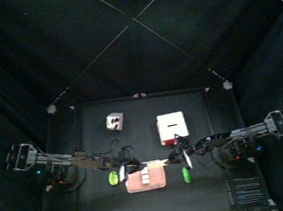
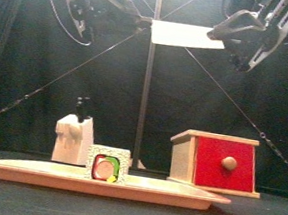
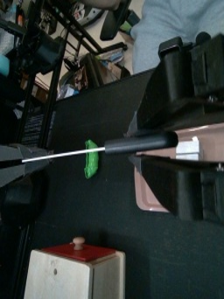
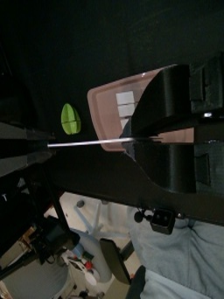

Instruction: Regrasp cleaver

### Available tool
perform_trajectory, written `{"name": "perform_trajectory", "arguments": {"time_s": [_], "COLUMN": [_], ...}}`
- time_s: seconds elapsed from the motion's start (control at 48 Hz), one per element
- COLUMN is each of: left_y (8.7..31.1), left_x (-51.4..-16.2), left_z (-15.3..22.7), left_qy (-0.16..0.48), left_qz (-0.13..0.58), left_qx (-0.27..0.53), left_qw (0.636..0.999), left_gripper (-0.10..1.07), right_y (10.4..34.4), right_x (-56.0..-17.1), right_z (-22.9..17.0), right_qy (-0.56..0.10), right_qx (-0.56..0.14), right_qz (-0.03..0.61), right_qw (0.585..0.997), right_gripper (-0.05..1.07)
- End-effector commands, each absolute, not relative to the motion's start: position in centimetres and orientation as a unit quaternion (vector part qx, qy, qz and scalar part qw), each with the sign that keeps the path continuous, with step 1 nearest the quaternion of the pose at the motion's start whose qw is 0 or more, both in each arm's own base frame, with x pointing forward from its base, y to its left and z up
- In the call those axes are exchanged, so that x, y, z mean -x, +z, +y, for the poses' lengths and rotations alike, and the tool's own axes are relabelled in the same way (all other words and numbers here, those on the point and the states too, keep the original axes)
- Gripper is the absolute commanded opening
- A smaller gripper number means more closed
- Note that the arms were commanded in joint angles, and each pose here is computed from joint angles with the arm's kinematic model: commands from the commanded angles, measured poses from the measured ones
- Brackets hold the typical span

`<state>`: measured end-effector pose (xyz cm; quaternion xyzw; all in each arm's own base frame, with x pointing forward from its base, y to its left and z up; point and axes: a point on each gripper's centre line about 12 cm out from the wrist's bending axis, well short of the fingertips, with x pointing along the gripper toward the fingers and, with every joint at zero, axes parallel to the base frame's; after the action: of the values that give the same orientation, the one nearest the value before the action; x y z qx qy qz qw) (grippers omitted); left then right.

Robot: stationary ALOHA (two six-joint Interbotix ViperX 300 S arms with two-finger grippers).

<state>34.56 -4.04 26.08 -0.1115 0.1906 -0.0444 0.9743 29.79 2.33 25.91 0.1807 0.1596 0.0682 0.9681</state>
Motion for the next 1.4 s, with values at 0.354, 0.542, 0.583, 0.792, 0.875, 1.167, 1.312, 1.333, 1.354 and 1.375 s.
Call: {"name": "perform_trajectory", "arguments": {"time_s": [0.354, 0.542, 0.583, 0.792, 0.875, 1.167, 1.312, 1.333, 1.354, 1.375], "left_y": [25.7, 24.4, 24.0, 22.4, 21.9, 21.0, 20.9, 20.9, 20.9, 20.8], "left_x": [-34.0, -33.5, -33.3, -32.4, -32.2, -32.0, -32.0, -31.9, -31.9, -31.9], "left_z": [-4.0, -3.6, -3.5, -2.9, -2.9, -3.1, -3.5, -3.5, -3.6, -3.6], "left_qy": [-0.067, -0.059, -0.052, -0.032, -0.034, -0.044, -0.054, -0.054, -0.056, -0.056], "left_qz": [0.194, 0.224, 0.234, 0.272, 0.277, 0.281, 0.276, 0.276, 0.275, 0.275], "left_qx": [0.01, -0.021, -0.021, -0.024, -0.025, -0.024, -0.021, -0.021, -0.021, -0.02], "left_qw": [0.979, 0.973, 0.971, 0.961, 0.96, 0.958, 0.959, 0.959, 0.96, 0.96], "left_gripper": [0.11, 0.11, 0.11, 0.11, 0.11, 0.11, 0.11, 0.11, 0.11, 0.11], "right_y": [25.7, 24.3, 24.4, 24.1, 23.6, 21.9, 21.3, 21.2, 21.0, 21.0], "right_x": [-32.4, -34.3, -34.7, -35.4, -35.7, -38.1, -39.5, -39.6, -39.8, -39.9], "right_z": [1.9, 1.6, 1.2, -0.2, -0.4, 0.1, 0.3, 0.3, 0.3, 0.3], "right_qy": [0.064, 0.053, 0.048, 0.005, -0.009, -0.036, -0.035, -0.035, -0.037, -0.036], "right_qx": [-0.175, -0.173, -0.166, -0.082, -0.065, -0.049, -0.044, -0.044, -0.046, -0.047], "right_qz": [0.169, 0.194, 0.194, 0.222, 0.236, 0.273, 0.279, 0.28, 0.283, 0.283], "right_qw": [0.968, 0.964, 0.966, 0.972, 0.969, 0.96, 0.959, 0.958, 0.957, 0.957], "right_gripper": [0.19, 0.19, 0.19, 0.19, 0.19, 0.19, 0.19, 0.19, 0.19, 0.19]}}
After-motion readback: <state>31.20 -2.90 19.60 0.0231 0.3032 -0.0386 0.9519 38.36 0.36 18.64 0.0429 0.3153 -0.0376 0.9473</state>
